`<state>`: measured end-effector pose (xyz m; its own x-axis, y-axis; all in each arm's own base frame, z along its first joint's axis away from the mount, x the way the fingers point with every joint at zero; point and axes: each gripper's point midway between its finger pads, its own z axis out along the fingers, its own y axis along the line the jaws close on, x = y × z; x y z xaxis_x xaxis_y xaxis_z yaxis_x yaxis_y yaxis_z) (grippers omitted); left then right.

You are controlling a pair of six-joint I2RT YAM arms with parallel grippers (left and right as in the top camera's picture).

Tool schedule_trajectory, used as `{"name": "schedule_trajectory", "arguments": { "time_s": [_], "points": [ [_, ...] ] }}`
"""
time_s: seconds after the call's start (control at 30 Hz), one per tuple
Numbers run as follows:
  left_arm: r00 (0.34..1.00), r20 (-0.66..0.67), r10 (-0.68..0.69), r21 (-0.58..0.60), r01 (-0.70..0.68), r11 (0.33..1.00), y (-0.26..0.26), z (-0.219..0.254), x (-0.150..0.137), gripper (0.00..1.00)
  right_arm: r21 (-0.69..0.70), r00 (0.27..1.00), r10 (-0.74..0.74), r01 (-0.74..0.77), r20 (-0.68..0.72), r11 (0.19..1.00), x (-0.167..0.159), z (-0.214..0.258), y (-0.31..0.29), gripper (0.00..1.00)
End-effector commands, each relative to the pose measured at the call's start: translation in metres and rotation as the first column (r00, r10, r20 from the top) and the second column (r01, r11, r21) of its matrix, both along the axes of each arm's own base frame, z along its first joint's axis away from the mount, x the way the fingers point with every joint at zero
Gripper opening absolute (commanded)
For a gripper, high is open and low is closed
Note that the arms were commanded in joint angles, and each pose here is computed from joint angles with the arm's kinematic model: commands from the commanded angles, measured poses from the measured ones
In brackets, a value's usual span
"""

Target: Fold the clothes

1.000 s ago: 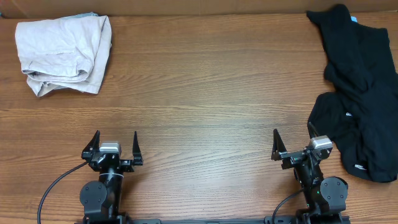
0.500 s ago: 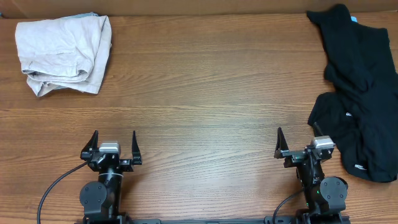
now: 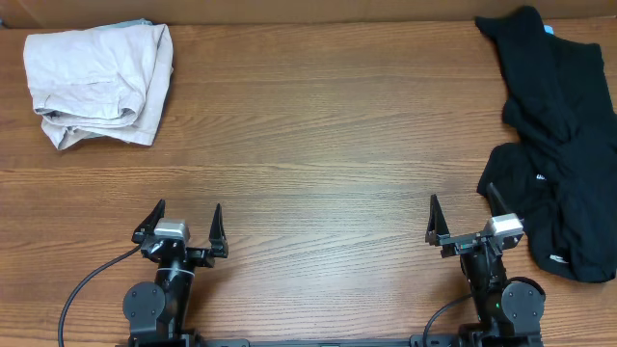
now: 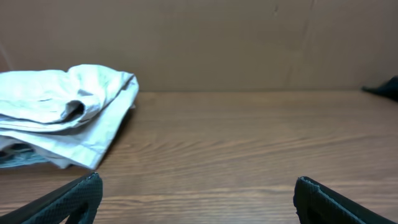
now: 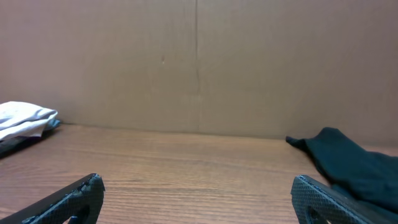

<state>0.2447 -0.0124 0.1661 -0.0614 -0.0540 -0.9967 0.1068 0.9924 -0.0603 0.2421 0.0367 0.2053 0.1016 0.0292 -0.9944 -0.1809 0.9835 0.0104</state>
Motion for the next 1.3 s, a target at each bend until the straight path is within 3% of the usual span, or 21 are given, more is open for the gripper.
{"name": "schedule_trajectory", "arguments": {
  "time_s": [0.0,0.27,0.57,0.93,1.1,1.27],
  "points": [
    [0.996,0.078,-0.040,-0.061,0.045,0.997,-0.008,0.035,-0.006,1.00,0.004,0.995,0.023,-0.024,0.097,1.000,-0.012,0.045,0.003,1.00],
    [0.988,0.143,-0.053,-0.051,0.061,0.997,-0.010,0.089,-0.012,1.00,0.009,0.985,0.022,-0.024,0.169,1.000,-0.038,0.109,0.001,1.00],
    [0.981,0.023,-0.191,-0.073,0.192,0.979,-0.031,0.125,0.014,1.00,0.056,0.992,0.024,-0.031,0.120,0.998,-0.064,0.157,-0.002,1.00],
    [0.923,-0.254,-0.290,-0.097,0.274,0.957,-0.042,0.166,0.050,1.00,0.086,0.980,0.034,-0.017,-0.197,0.996,-0.026,0.166,0.002,1.00],
    [0.884,-0.375,-0.280,-0.074,0.273,0.959,-0.038,0.159,0.061,1.00,0.090,0.917,0.069,-0.037,-0.392,0.995,0.002,0.151,0.011,1.00],
    [0.847,-0.453,-0.278,-0.067,0.278,0.958,-0.036,0.135,0.075,1.00,0.089,0.809,0.087,-0.042,-0.582,0.995,0.031,0.121,0.018,1.00]
  ]
}}
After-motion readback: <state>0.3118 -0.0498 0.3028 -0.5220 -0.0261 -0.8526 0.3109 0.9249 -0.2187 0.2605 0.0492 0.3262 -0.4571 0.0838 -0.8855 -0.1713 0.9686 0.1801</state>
